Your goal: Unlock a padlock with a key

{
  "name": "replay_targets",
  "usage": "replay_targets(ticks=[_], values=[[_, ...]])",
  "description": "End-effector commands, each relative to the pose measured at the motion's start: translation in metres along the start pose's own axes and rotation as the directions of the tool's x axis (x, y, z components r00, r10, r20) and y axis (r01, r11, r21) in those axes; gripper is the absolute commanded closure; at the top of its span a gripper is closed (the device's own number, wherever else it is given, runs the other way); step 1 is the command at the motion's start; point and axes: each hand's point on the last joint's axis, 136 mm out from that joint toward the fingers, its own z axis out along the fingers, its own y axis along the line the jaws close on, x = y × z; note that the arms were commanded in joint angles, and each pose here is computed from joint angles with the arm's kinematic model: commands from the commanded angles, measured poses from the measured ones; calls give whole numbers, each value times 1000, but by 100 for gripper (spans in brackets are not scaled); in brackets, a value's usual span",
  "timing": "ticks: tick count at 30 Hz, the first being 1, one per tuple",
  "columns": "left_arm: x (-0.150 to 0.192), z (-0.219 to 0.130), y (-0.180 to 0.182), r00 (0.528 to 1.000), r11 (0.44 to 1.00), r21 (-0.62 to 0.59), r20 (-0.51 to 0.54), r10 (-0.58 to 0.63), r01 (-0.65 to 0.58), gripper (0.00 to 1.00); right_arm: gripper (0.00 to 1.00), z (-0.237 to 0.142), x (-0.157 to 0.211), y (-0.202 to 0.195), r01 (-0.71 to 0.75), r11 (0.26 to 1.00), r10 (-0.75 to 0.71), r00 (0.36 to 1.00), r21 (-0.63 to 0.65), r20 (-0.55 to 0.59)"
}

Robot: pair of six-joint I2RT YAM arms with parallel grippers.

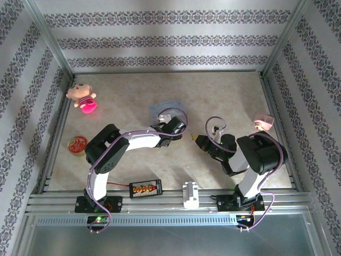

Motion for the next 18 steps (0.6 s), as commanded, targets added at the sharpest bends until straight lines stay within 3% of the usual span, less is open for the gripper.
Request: replay_targets(ticks=[1,11,18], values=[[0,5,6,996,993,-97,35,77,-73,26,100,-5,0,8,49,998,-49,999,-37,-4],[-20,16,-3,981,980,-155,131,142,-122,28,100,-1,-2,12,58,997,-58,998,-55,-9],[-26,18,-7,972,976,-160,158,171,-146,40,100,2,-5,15,57,996,-58,998,-64,-7]])
